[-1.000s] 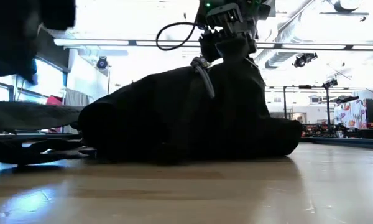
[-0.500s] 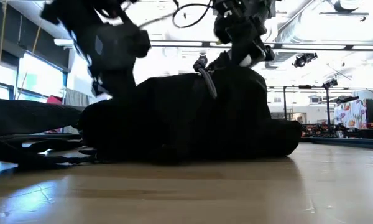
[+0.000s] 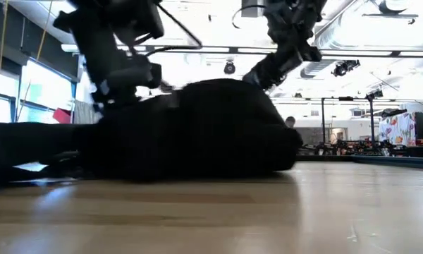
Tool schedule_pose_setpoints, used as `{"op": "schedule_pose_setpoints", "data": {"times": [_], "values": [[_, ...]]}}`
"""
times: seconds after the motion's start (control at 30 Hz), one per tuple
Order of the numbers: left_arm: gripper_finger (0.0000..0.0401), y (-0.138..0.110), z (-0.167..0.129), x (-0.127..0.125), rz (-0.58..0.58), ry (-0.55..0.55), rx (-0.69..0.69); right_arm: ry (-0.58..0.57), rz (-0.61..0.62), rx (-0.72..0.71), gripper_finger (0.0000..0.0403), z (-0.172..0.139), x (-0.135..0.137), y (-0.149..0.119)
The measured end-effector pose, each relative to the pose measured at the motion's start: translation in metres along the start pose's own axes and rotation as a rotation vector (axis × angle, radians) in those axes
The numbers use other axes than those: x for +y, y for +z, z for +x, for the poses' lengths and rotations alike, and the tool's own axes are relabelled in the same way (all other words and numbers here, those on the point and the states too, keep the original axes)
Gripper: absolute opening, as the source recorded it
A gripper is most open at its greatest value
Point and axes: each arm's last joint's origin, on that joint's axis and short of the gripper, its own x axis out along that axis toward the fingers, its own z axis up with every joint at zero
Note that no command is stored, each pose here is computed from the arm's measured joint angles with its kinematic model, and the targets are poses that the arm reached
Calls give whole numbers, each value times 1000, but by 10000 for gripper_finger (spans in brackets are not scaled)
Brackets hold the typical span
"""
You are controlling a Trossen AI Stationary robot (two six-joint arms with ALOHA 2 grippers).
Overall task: Unpack backpack
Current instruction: Remove the cellphone from the backpack
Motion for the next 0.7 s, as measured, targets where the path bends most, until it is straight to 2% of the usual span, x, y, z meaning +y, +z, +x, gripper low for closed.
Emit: {"op": "schedule_pose_setpoints", "data": {"times": [0.1,0.2,0.3,0.4,0.5,0.7], "values": [[0,-18,0,6,2,103,107,18,63,-20,21,2,-29,-10],[0,-37,-4,8,-14,133,168,53,166,-58,21,14,-58,-35],[0,-58,-10,8,-75,85,212,117,256,-113,21,32,-75,-63],[0,-78,-17,6,-144,32,227,198,347,-206,21,51,-82,-85],[0,-92,-25,7,-209,-5,235,229,465,-302,21,74,-88,-105],[0,-103,-37,12,-273,-50,228,256,675,-523,21,110,-95,-119]]}}
